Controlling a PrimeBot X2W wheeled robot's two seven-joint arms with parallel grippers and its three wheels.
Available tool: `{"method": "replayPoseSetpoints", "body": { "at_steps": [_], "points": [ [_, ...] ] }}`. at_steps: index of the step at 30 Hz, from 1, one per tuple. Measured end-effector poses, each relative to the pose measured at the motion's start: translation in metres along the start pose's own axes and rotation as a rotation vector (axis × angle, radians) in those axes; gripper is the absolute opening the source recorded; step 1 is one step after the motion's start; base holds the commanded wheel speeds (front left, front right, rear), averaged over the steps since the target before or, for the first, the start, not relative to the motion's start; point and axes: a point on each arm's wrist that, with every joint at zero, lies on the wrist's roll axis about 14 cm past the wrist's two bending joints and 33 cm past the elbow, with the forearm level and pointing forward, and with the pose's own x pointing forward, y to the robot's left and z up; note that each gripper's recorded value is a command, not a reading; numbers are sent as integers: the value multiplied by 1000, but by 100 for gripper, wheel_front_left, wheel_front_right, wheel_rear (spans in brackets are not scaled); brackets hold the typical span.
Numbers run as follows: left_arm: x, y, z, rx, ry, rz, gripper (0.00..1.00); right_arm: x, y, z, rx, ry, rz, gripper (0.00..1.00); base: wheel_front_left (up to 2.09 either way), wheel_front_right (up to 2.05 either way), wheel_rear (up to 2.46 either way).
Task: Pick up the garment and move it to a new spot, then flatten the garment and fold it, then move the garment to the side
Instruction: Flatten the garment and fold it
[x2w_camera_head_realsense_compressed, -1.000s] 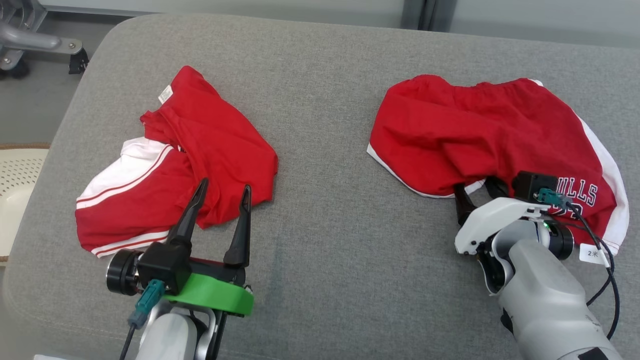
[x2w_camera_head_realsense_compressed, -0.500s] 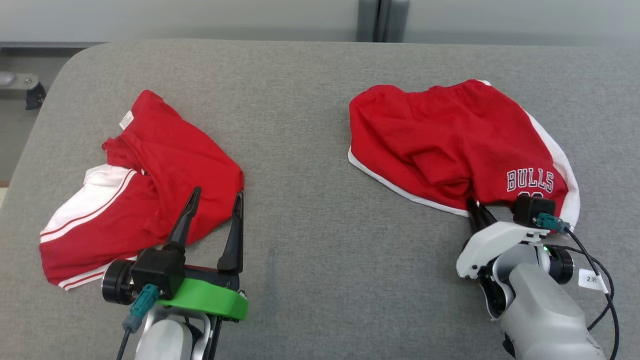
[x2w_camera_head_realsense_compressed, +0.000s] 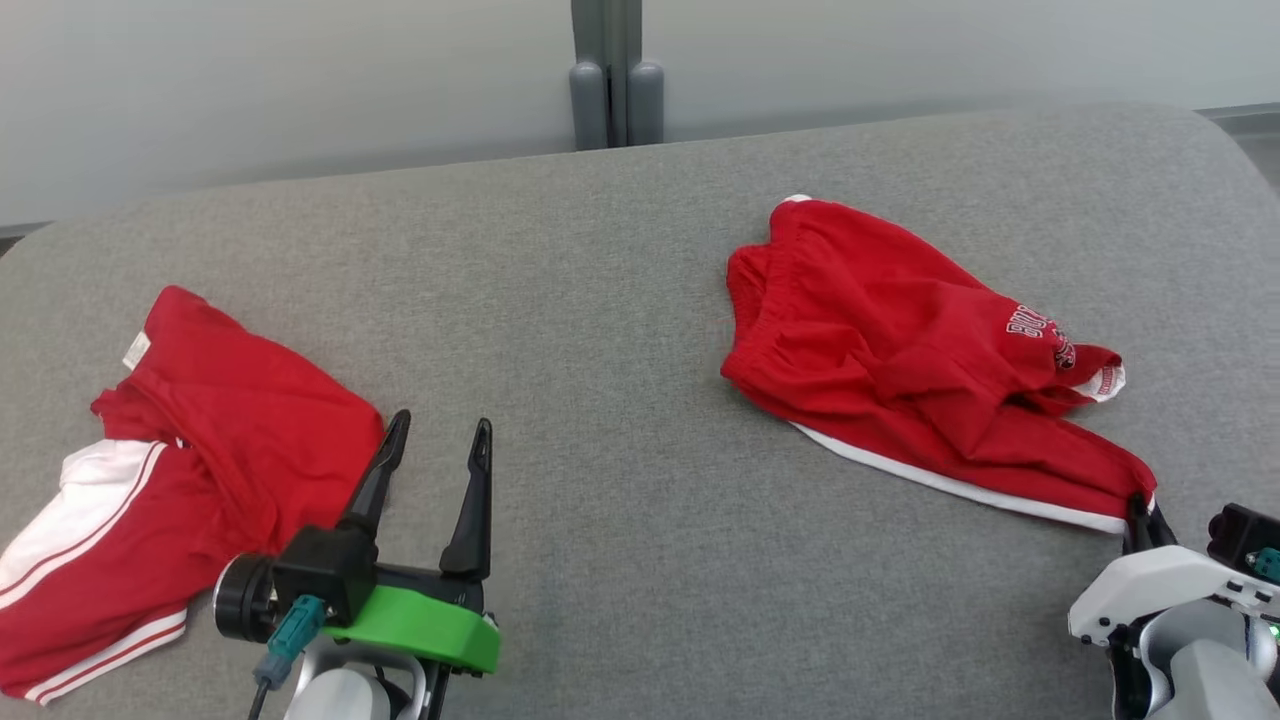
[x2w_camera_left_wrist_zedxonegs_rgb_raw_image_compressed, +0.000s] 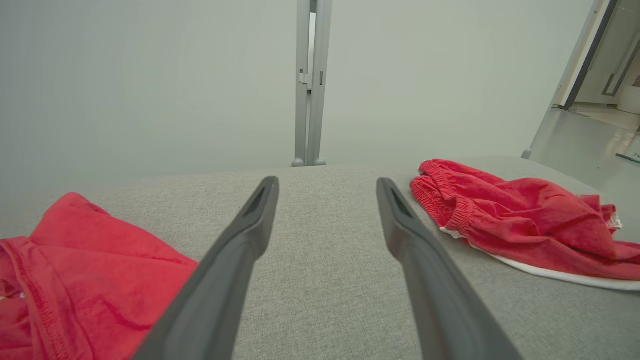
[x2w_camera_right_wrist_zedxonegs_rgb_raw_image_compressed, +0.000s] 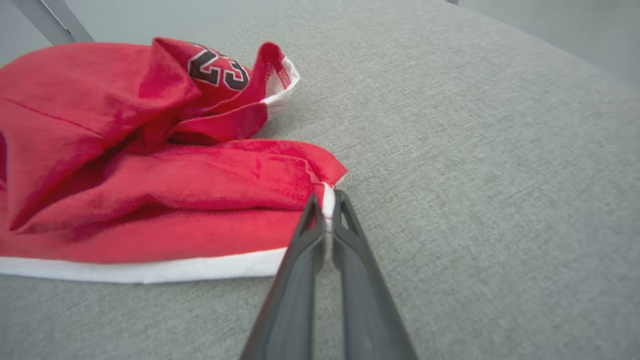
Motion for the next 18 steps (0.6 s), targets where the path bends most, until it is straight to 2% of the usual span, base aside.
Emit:
{"method": "replayPoseSetpoints", "body": {
  "at_steps": [2, 3, 4, 5, 8, 13, 18],
  "points": [
    [1, -6, 1, -1, -2, -18, 100, -7, -12, 4, -10, -19, -33, 0, 0, 0, 0],
    [2, -9, 1, -1, -4, -26, 100, -9, -16, 8, -19, -33, -44, 24, 0, 0, 0],
    [3, -10, 2, -1, -4, -31, 100, -9, -17, 15, -25, -53, -48, 87, 0, 0, 0],
    [3, -13, 2, -1, -6, -38, 100, -10, -18, 23, -26, -81, -50, 100, 0, 0, 0],
    [4, -17, 4, -3, -11, -49, 100, -7, 6, 50, -50, -163, 26, 100, 0, 0, 0],
    [2, -18, 7, -9, -19, -50, 100, -18, 73, 88, -27, -305, 231, 100, 0, 0, 0],
    [-2, -13, 14, -13, -37, -33, 100, -48, 137, 90, -59, -352, 443, 100, 0, 0, 0]
  ]
}}
